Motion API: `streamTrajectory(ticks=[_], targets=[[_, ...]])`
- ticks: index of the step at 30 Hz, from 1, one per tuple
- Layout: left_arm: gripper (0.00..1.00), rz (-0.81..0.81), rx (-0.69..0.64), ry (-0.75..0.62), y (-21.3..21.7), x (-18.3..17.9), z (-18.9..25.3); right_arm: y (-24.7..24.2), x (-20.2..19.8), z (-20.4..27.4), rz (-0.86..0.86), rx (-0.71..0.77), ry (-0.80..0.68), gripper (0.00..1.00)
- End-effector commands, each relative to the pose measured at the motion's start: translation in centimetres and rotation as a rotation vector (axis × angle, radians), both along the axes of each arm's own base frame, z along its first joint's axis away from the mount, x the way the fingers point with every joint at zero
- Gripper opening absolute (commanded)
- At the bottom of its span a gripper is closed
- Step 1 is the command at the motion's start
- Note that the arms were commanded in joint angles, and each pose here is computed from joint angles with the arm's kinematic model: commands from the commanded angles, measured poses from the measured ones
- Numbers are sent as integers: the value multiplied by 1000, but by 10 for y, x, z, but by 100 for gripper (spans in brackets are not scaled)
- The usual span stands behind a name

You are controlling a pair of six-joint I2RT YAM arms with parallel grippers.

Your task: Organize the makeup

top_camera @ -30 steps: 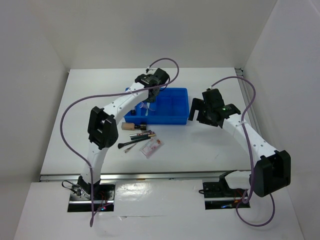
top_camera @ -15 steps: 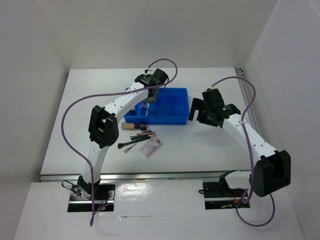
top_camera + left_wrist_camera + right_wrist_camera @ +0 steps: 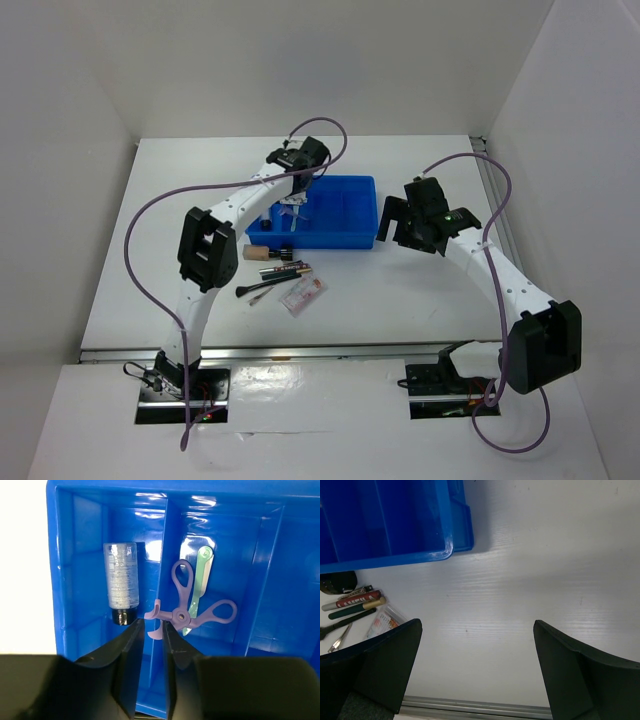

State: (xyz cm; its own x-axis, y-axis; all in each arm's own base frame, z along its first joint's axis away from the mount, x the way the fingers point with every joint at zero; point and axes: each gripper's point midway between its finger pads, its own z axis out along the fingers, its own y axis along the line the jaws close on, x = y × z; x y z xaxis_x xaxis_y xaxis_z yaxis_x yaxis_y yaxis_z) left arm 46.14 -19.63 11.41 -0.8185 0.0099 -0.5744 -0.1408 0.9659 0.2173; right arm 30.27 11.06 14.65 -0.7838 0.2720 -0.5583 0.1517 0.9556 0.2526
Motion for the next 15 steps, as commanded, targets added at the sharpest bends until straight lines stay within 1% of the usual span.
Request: streamTrajectory(ticks=[1,4,12,15], targets=[[36,17,-21,2,0,3,-4,-3,-3,5,-16,3,1,100],[41,13,-31,4,-2,2,-7,-3,-3,2,-16,0,10,100],[41,5,-48,11,-6,3,-11,-3,-3,2,-16,0,10,100],[36,5,-43,20,-7,5,-18,-3,-3,2,-16,0,10,100]])
